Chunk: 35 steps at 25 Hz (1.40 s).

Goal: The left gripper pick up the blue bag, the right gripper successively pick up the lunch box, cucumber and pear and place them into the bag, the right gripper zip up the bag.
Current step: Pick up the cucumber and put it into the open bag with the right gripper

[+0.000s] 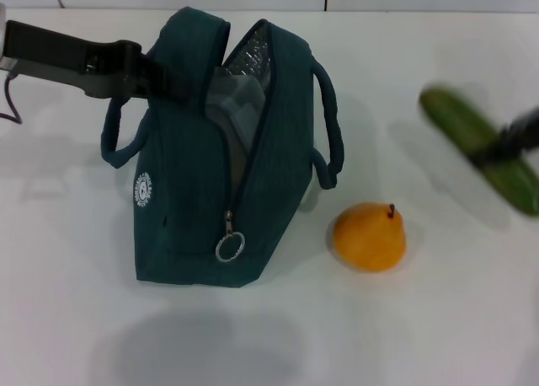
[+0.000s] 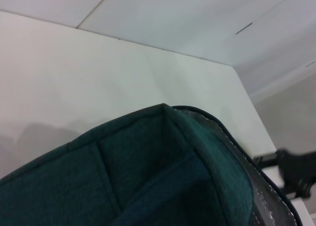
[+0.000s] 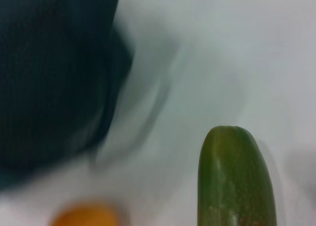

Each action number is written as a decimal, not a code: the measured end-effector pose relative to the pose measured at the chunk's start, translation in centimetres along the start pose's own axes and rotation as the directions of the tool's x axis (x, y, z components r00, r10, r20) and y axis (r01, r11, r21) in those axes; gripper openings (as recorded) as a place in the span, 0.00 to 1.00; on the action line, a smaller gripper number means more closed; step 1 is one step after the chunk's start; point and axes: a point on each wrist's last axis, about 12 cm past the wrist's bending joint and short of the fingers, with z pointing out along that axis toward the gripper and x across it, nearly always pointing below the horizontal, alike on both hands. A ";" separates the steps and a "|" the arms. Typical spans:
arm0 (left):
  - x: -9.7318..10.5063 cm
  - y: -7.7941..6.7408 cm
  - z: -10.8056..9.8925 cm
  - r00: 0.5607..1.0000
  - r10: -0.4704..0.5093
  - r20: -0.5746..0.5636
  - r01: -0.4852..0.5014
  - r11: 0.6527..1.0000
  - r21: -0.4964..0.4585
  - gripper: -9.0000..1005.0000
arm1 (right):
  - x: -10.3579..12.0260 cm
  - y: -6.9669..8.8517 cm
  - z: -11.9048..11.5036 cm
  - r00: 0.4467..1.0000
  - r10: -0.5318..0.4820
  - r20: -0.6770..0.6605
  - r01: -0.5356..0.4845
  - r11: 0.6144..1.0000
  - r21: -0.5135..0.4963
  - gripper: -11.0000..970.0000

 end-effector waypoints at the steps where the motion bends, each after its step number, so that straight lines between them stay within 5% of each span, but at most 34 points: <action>1: 0.0 0.0 0.0 1.000 0.001 0.000 -0.001 1.000 0.000 0.05 | 0.0 -0.4 -0.6 0.998 0.026 0.053 -0.026 1.000 -0.010 0.67; 5: -0.2 -0.2 0.2 1.000 0.005 -0.002 -0.005 1.000 0.004 0.05 | 0.1 -1.6 -2.4 0.922 0.166 0.349 -0.121 0.982 -0.148 0.68; 9: -0.2 -0.3 0.3 1.000 0.008 -0.004 -0.008 1.000 0.007 0.05 | 0.1 -1.3 -1.5 0.819 0.260 0.511 -0.113 0.947 -0.301 0.68; 14: -0.2 -0.5 0.5 1.000 0.012 -0.011 -0.012 1.000 0.025 0.05 | -0.3 0.6 1.0 0.643 0.372 0.669 -0.026 0.884 -0.467 0.68; 18: -0.2 -0.9 1.0 0.999 0.023 -0.022 -0.022 0.999 0.043 0.05 | -1.0 2.3 3.2 0.553 0.392 0.735 0.039 0.869 -0.493 0.69; 23: -0.3 -1.3 1.6 0.999 0.032 -0.032 -0.030 0.998 0.061 0.05 | -2.4 4.5 5.9 0.541 0.404 0.738 0.093 0.843 -0.530 0.69; 35: -0.3 -1.4 2.0 0.999 0.036 -0.037 -0.033 0.997 0.063 0.06 | -3.2 7.3 9.2 0.668 0.300 0.681 0.144 0.845 -0.514 0.70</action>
